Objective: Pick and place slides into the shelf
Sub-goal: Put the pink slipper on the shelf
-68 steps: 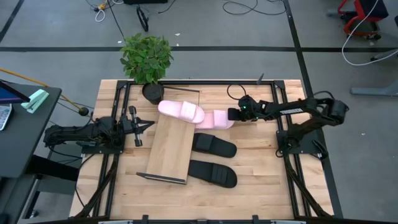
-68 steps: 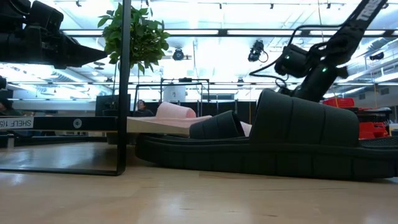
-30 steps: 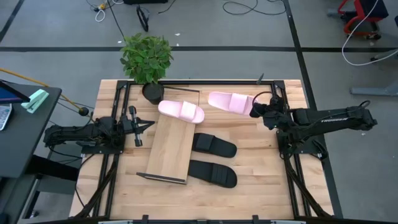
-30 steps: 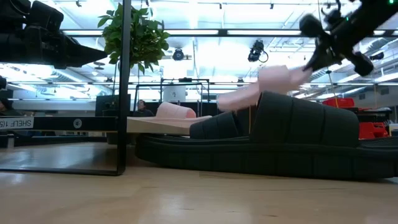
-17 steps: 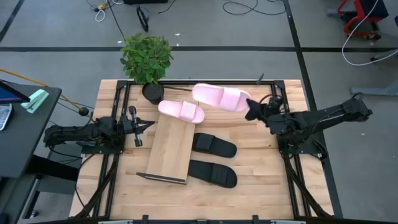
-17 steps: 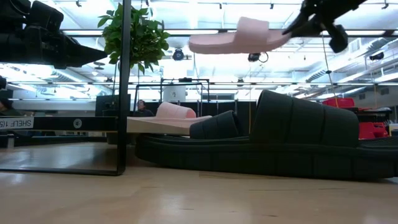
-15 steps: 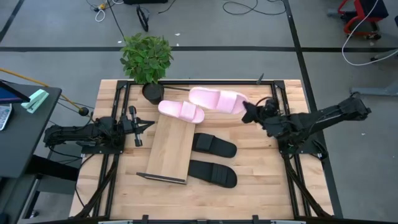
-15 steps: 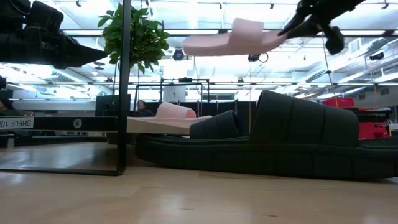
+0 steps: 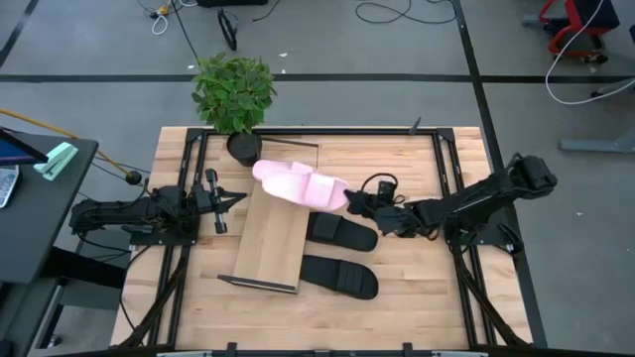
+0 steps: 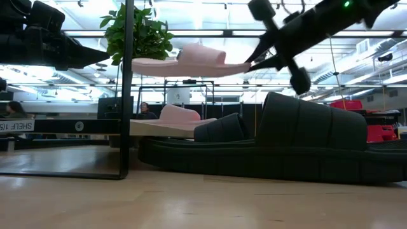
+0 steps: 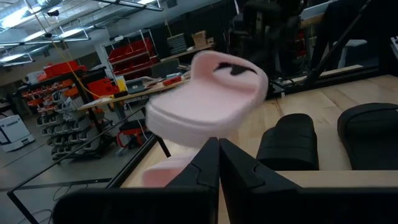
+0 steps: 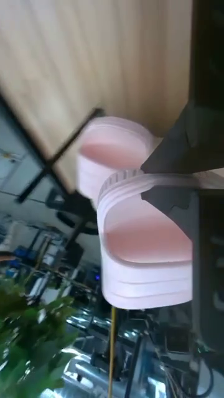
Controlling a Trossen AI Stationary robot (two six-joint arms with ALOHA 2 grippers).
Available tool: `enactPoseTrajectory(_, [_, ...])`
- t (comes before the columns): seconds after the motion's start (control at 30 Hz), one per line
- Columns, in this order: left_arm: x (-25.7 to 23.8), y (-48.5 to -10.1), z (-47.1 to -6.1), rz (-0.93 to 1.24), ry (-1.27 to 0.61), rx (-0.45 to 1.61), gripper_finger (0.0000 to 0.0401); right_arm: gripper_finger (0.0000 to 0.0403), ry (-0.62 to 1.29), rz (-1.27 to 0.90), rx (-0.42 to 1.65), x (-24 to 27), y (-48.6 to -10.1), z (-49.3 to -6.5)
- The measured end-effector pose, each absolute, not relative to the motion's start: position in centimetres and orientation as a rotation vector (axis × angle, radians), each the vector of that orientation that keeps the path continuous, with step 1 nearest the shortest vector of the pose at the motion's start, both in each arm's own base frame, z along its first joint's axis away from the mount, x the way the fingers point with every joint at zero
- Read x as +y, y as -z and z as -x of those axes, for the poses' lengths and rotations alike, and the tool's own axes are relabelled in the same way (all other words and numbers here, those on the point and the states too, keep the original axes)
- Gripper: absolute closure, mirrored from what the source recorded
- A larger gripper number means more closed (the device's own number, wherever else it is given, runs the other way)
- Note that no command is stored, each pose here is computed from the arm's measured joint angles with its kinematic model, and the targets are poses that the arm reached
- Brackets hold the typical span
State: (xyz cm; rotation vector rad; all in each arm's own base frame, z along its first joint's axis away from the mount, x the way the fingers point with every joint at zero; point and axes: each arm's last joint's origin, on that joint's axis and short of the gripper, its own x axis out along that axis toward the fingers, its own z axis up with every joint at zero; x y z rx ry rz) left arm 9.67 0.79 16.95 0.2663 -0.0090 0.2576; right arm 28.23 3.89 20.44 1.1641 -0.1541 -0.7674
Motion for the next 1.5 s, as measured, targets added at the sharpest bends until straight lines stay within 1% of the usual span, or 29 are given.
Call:
enactPoseTrajectory(0.2, [0.8,-16.9,-9.7,-0.266,-0.258,-0.009,0.0379,0.038,0.764,-1.26,-0.122,3.3,-19.0,-29.1])
enactPoseTrajectory(0.33, [0.8,-16.9,-9.7,-0.267,-0.258,-0.009,0.0377,0.038,0.756,-1.296,-0.126,2.9,-18.7,-29.8])
enactPoseTrajectory(0.6, [0.8,-16.9,-9.7,-0.267,-0.258,-0.009,0.0389,0.038,0.655,-1.31,-0.019,2.5,-19.9,-34.3])
enactPoseTrajectory(0.73, [0.8,-16.9,-9.7,-0.266,-0.258,-0.009,0.0383,0.038,0.673,-1.309,0.06,2.3,-19.0,-35.7])
enactPoseTrajectory(0.97, [0.8,-16.9,-9.7,-0.266,-0.258,-0.009,0.0374,0.038,0.73,-1.365,0.101,2.4,-16.7,-36.1])
enactPoseTrajectory(1.13, [0.8,-16.9,-9.7,-0.257,-0.257,-0.01,0.0381,0.038,0.749,-1.379,0.102,2.4,-16.1,-36.2])
enactPoseTrajectory(1.27, [0.8,-16.9,-9.7,-0.247,-0.257,-0.011,0.0387,0.038,0.805,-1.372,0.141,2.3,-15.5,-35.8])
enactPoseTrajectory(1.5, [0.8,-16.9,-9.7,-0.241,-0.257,-0.012,0.038,0.038,0.853,-1.355,0.16,2.1,-15.2,-35.5])
